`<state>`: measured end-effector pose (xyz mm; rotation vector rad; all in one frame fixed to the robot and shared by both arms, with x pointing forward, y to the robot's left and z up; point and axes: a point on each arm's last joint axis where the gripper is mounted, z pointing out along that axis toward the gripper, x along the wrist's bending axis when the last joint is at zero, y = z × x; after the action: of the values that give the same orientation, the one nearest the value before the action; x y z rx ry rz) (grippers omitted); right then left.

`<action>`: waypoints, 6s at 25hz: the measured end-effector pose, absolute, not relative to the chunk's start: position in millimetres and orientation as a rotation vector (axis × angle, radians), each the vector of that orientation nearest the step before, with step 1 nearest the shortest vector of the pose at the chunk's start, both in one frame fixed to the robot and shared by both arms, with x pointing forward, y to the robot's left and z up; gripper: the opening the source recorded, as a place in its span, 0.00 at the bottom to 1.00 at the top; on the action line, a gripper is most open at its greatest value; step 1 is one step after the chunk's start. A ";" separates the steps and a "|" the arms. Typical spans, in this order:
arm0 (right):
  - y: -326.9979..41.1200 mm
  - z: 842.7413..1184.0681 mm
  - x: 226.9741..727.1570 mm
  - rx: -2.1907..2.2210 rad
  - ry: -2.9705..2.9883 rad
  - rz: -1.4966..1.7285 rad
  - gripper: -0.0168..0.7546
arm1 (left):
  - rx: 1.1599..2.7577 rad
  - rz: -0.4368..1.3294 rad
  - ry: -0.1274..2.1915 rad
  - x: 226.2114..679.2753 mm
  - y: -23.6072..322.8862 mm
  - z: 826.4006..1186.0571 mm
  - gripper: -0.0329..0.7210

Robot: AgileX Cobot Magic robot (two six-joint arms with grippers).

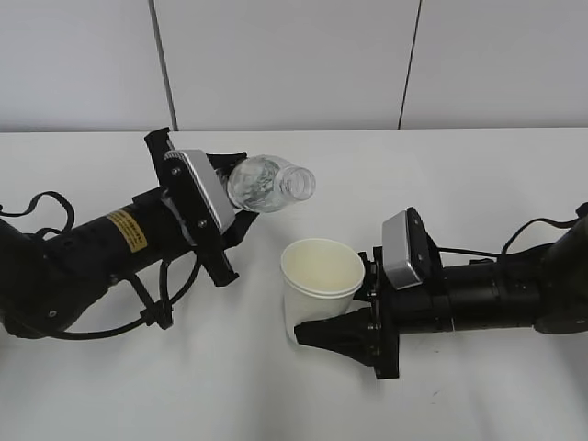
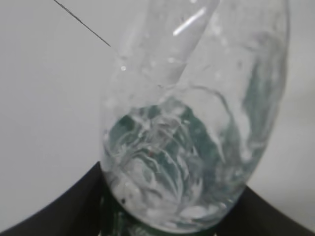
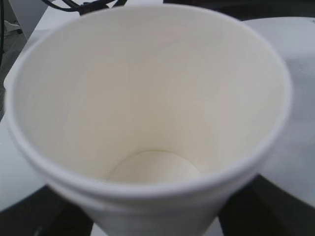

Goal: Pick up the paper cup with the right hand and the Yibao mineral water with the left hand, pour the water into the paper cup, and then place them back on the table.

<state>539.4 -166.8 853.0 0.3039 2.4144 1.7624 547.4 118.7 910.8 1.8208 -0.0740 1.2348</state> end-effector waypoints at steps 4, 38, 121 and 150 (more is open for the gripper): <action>-166.3 853.5 540.8 0.327 2.401 1.764 0.69 | 1.833 1.298 -0.126 548.4 119.8 911.1 0.56; -159.1 853.2 552.8 0.239 2.455 1.642 0.69 | 1.865 1.556 -0.492 548.4 119.8 911.3 0.56; -167.6 846.6 553.3 0.221 2.520 1.540 0.69 | 1.843 1.723 -0.594 557.4 119.9 919.6 0.56; -165.8 850.6 553.1 0.222 2.484 1.604 0.69 | 1.819 1.333 0.069 562.4 125.0 905.7 0.56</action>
<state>553.1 -165.8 850.6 0.2217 2.4844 1.6037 562.4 125.0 905.7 1.8195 0.0692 1.3326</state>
